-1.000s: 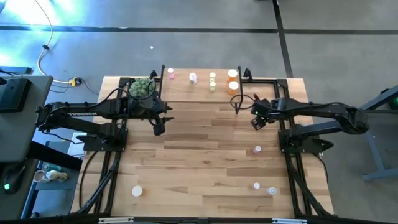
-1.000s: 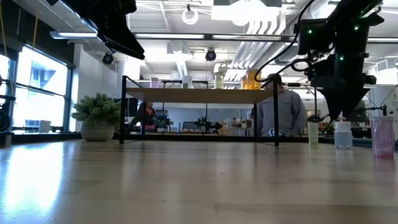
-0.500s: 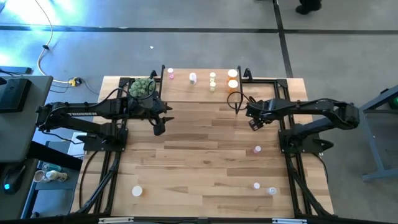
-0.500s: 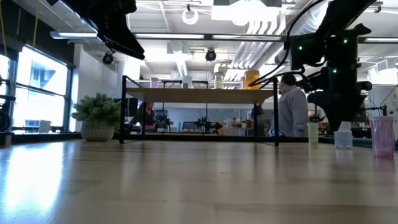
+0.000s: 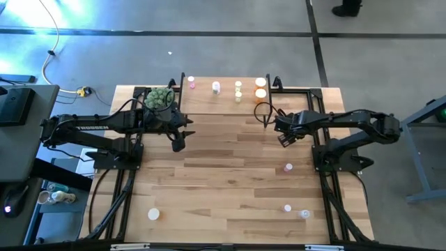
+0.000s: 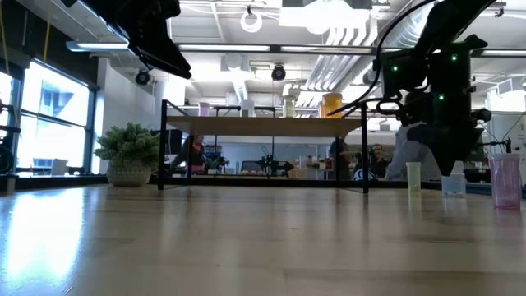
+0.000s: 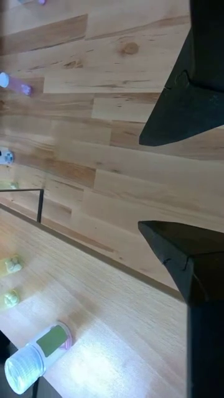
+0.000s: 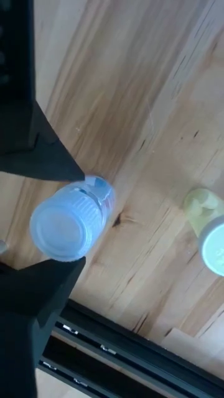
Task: Pick and place medicine bottles onto shelf by color
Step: Put the top transparent pill bottle on the shelf aligned with the other transparent pill bottle
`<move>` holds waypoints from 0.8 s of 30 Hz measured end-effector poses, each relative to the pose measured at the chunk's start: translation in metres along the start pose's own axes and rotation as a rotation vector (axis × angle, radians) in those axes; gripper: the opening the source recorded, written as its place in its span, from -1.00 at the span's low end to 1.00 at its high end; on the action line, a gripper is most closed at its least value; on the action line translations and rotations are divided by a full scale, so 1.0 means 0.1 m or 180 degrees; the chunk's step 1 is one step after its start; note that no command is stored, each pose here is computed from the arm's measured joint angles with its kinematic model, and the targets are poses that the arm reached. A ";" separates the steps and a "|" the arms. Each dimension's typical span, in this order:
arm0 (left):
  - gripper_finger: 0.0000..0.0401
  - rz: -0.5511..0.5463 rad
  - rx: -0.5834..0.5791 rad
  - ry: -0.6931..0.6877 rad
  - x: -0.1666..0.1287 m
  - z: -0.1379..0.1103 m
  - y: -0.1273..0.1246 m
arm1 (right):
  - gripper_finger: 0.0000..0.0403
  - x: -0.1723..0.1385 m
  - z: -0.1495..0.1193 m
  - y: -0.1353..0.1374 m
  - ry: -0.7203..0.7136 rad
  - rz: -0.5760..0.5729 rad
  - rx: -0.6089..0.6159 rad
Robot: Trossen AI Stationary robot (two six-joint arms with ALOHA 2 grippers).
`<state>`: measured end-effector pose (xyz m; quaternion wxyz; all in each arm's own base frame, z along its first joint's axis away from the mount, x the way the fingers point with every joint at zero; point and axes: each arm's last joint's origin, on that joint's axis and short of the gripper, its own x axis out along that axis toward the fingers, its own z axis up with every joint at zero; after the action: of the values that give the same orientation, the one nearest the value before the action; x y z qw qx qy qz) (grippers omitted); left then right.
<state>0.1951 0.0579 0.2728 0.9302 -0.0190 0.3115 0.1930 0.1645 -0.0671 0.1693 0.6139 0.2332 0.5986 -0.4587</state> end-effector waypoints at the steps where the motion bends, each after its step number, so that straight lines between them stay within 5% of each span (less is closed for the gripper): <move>1: 0.00 0.0000 0.0002 0.0000 0.00 0.00 0.00 | -0.10 0.00 0.00 0.00 0.0003 -0.0002 -0.0001; 8: 0.00 0.0000 0.0004 0.0001 0.00 0.00 0.00 | -0.36 -0.01 0.00 0.00 0.0001 -0.0020 -0.0024; 24: 0.00 0.0001 -0.0053 0.0000 0.00 0.00 0.00 | -0.37 -0.25 -0.01 0.19 -0.0170 0.0255 -0.0294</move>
<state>0.1951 0.0578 0.2728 0.9300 -0.0267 0.3099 0.1956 0.1835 -0.0503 0.1881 0.6576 0.2161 0.5928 -0.4117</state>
